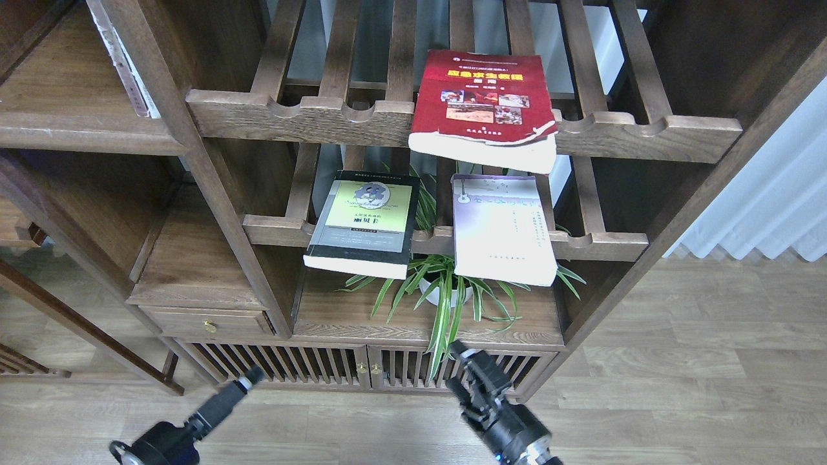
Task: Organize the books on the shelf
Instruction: 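Reach the right gripper toward the white book on the middle shelf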
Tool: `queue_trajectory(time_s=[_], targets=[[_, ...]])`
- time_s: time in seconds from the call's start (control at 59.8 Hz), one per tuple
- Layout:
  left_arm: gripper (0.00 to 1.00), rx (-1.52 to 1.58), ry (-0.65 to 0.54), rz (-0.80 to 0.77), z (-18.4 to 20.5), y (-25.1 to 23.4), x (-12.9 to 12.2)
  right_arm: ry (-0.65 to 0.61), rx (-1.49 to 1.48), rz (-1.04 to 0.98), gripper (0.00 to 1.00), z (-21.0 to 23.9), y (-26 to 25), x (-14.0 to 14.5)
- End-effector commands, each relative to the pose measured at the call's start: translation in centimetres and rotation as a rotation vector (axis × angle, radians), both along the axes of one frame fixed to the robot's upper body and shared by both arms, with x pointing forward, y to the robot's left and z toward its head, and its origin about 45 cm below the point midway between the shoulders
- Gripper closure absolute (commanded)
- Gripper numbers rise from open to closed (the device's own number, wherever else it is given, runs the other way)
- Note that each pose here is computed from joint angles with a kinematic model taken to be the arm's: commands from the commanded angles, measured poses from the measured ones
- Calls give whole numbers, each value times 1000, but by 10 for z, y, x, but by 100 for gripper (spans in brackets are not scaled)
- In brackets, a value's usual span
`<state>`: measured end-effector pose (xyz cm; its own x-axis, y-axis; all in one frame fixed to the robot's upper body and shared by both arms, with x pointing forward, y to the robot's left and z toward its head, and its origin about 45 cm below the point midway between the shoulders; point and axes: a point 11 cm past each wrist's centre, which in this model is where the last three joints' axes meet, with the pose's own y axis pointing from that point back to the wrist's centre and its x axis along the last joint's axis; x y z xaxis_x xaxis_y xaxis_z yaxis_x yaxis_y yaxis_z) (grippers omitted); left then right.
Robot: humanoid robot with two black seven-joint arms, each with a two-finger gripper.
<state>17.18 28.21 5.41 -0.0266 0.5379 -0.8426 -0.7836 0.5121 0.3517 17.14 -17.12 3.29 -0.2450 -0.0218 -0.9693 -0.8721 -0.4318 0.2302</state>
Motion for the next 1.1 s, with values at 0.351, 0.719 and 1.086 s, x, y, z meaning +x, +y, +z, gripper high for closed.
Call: queue_trajectory(time_s=[0.351,0.719,1.086], targets=[[0,47,-70,11,9,12,14,72,-72,-24,0,-41,-24,-25],[0,105,-78,99,7,46,24,-23,-31,13,0,-16,-7,0],[0,112,-51,125,1,54,15,-137,20,-26,0,19,-6,25]])
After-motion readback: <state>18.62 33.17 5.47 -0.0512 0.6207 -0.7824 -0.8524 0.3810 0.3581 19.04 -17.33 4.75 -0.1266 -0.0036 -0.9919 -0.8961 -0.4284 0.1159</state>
